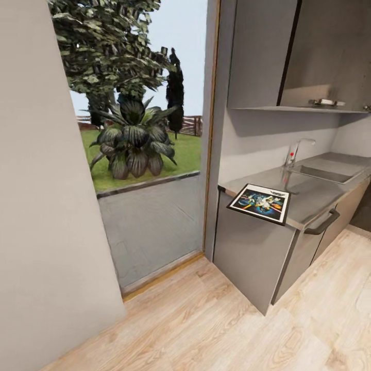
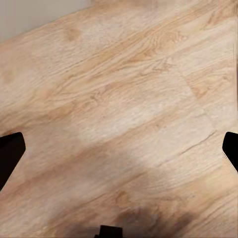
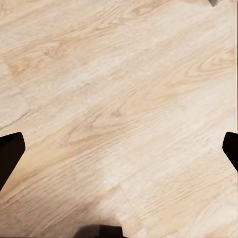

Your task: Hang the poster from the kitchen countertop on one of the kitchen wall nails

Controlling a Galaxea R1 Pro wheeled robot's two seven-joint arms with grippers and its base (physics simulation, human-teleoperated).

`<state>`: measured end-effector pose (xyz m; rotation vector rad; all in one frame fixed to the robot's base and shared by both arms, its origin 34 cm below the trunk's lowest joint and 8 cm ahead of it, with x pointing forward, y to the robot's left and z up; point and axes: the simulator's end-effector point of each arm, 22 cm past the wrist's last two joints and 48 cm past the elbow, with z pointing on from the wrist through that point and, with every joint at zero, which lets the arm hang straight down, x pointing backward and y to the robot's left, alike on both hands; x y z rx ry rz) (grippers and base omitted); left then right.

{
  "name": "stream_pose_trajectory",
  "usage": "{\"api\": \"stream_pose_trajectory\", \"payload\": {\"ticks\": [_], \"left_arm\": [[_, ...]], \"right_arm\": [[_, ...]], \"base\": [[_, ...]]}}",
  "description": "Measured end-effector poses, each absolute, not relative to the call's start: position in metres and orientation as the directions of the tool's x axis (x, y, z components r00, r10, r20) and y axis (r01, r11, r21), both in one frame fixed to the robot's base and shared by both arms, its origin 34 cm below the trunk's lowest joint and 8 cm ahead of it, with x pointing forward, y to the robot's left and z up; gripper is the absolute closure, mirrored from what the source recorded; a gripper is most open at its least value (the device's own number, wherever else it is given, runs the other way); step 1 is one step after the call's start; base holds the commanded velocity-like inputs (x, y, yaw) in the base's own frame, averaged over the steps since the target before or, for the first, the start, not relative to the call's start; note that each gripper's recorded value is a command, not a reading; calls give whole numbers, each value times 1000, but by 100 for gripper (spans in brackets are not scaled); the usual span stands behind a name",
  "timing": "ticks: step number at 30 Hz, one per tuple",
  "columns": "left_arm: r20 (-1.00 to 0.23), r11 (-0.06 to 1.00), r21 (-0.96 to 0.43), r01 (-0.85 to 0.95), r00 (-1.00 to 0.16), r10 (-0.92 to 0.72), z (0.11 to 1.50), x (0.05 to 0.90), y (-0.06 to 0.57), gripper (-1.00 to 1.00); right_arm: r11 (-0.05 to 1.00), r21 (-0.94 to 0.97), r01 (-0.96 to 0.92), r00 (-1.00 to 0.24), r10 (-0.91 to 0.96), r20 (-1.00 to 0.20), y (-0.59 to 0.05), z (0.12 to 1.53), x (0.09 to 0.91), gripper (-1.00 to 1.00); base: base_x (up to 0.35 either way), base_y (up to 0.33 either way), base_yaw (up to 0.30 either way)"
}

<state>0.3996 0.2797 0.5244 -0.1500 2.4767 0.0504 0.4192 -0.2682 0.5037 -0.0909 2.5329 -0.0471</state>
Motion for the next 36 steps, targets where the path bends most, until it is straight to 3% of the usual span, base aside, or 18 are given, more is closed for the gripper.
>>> {"api": "stream_pose_trajectory", "payload": {"ticks": [36], "left_arm": [[-661, 994, -4, -111, -746, -86, 529, 403, 276, -100]], "right_arm": [[991, -85, -108, -797, -137, -588, -266, 512, 428, -100]], "base": [[22, 7, -265]]}}
